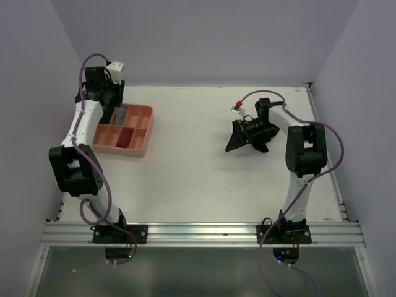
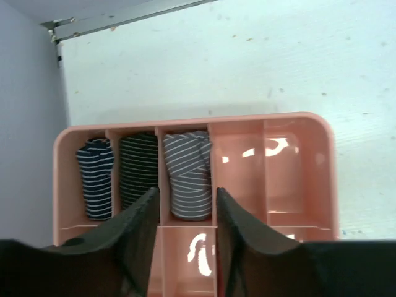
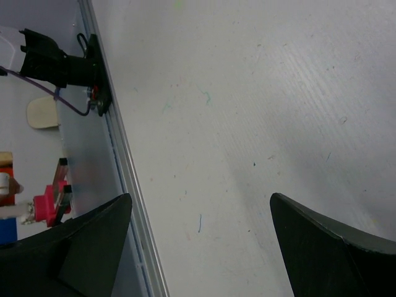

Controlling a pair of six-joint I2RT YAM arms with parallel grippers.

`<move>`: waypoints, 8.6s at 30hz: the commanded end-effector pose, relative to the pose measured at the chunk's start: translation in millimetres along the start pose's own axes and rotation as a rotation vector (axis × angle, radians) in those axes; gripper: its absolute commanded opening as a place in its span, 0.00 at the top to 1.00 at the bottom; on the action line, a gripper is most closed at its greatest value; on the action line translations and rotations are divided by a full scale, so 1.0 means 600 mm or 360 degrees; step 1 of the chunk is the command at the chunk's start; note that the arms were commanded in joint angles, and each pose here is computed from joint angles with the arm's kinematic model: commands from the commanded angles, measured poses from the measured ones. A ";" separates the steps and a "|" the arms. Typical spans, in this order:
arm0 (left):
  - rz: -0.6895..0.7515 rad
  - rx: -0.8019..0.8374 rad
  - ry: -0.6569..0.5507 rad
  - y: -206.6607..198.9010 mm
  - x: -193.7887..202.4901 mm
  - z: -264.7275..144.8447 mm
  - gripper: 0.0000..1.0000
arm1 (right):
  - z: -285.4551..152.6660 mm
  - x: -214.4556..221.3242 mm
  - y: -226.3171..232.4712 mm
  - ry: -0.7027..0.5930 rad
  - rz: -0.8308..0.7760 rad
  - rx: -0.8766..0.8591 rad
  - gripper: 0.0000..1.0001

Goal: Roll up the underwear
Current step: Place the rolled underwear into the container, then move the underwear to the center of the board, then flatten the underwear

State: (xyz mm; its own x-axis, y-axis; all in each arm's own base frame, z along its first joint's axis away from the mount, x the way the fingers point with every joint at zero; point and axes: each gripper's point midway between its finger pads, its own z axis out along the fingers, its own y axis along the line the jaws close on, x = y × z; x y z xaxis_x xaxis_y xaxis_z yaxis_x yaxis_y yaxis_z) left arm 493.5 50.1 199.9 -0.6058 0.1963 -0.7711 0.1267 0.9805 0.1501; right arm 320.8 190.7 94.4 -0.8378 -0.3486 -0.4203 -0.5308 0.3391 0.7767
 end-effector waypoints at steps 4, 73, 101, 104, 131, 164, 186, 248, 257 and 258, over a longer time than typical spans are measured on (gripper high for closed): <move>0.0189 0.0472 0.0060 -0.147 0.069 -0.030 0.61 | -0.041 -0.029 0.002 -0.0100 -0.0144 0.0326 0.01; 0.0561 0.2180 0.0626 -0.635 0.333 -0.189 0.48 | 0.009 0.123 0.080 0.0501 -0.0434 0.0318 0.52; 0.0998 0.1862 -0.0202 -0.575 0.091 -0.230 1.00 | -0.099 -0.003 0.173 0.0221 -0.0786 0.0312 1.00; 0.1298 0.2055 0.0058 -0.590 0.269 -0.275 0.95 | -0.085 0.128 0.161 0.0603 -0.0897 0.0264 0.54; 0.0245 0.1534 0.0356 -0.504 0.241 -0.061 0.50 | 0.006 -0.140 -0.073 0.0044 -0.0363 0.0745 0.34; -0.0058 0.1963 0.0454 -0.514 0.254 -0.085 0.35 | 0.099 -0.105 -0.088 0.0210 -0.0225 0.0267 0.46; 0.0223 0.1712 0.0381 -0.524 0.239 -0.069 0.96 | 0.070 -0.128 -0.033 0.0147 -0.0355 0.0231 1.00; 0.0303 0.1252 -0.0229 -0.376 -0.019 -0.018 0.28 | -0.118 -0.213 0.061 -0.0340 -0.0340 0.0734 0.48; -0.0101 0.1288 -0.0251 -0.412 -0.020 -0.001 0.27 | 0.035 -0.037 0.075 -0.0111 -0.0089 0.0463 0.81; -0.0184 0.1288 -0.0178 -0.423 -0.018 0.021 0.28 | 0.046 -0.023 0.068 -0.0086 -0.0045 0.0453 0.81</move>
State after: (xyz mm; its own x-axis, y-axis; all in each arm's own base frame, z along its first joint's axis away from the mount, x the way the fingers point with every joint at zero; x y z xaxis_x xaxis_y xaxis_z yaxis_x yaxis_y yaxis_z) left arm 455.3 -183.9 173.0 -0.4962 0.1774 -0.8499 0.6998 0.6611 -0.2706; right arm 309.5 217.9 127.4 -0.8126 -0.3474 -0.4680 -0.5773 0.5898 0.5646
